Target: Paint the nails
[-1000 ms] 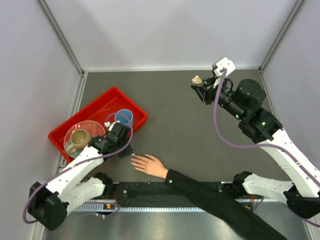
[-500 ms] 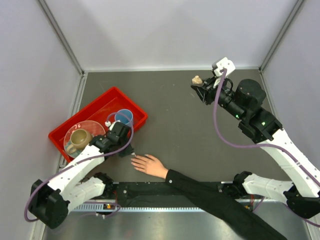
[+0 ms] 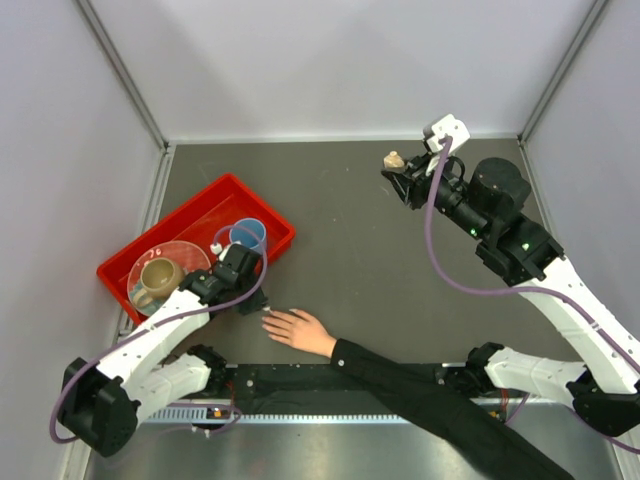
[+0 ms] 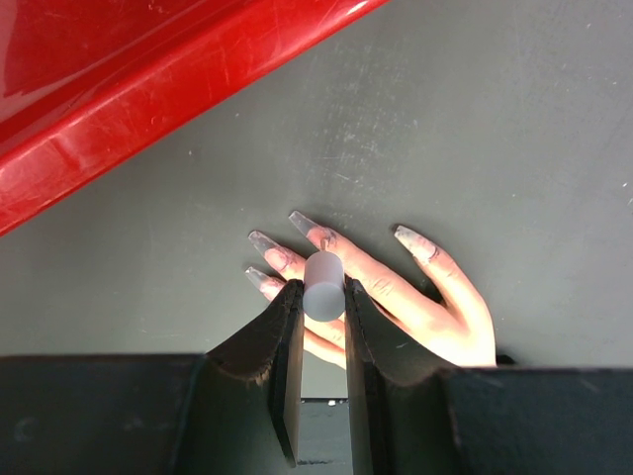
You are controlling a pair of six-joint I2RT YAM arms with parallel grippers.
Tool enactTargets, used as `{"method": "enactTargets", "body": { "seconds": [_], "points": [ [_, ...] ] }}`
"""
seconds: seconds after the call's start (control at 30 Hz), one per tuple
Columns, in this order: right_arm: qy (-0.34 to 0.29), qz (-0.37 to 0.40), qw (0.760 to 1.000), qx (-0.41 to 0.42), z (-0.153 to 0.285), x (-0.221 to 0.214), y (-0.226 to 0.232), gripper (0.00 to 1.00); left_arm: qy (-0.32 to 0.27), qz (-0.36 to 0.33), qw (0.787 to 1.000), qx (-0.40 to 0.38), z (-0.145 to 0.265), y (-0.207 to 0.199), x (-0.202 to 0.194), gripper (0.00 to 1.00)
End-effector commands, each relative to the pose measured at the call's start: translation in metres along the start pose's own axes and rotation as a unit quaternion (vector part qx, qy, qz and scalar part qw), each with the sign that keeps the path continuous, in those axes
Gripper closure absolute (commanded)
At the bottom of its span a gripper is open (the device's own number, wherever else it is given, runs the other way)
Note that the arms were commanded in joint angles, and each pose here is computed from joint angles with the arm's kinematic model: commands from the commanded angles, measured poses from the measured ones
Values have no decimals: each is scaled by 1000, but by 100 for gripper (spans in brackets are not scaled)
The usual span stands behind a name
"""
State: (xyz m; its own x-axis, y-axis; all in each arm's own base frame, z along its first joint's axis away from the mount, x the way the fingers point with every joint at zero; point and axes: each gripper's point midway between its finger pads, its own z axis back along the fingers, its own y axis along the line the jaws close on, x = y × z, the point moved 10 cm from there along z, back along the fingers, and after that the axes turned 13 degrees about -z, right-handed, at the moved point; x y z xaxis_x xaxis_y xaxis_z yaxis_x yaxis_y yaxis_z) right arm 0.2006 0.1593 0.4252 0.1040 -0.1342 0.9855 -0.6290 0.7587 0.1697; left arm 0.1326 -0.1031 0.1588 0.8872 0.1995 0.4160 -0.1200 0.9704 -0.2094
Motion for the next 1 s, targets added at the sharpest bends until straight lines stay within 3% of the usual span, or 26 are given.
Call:
{"method": "enactTargets", "body": {
  "seconds": [0.0,0.97],
  "points": [
    [-53,-7,999,3,4,27,3,100,-1,-1,1000,3,-2,1,1,100],
    [-49,-13,999,7,1,26,4,100,6,2,1000,17,-6,5,0,100]
  ]
}}
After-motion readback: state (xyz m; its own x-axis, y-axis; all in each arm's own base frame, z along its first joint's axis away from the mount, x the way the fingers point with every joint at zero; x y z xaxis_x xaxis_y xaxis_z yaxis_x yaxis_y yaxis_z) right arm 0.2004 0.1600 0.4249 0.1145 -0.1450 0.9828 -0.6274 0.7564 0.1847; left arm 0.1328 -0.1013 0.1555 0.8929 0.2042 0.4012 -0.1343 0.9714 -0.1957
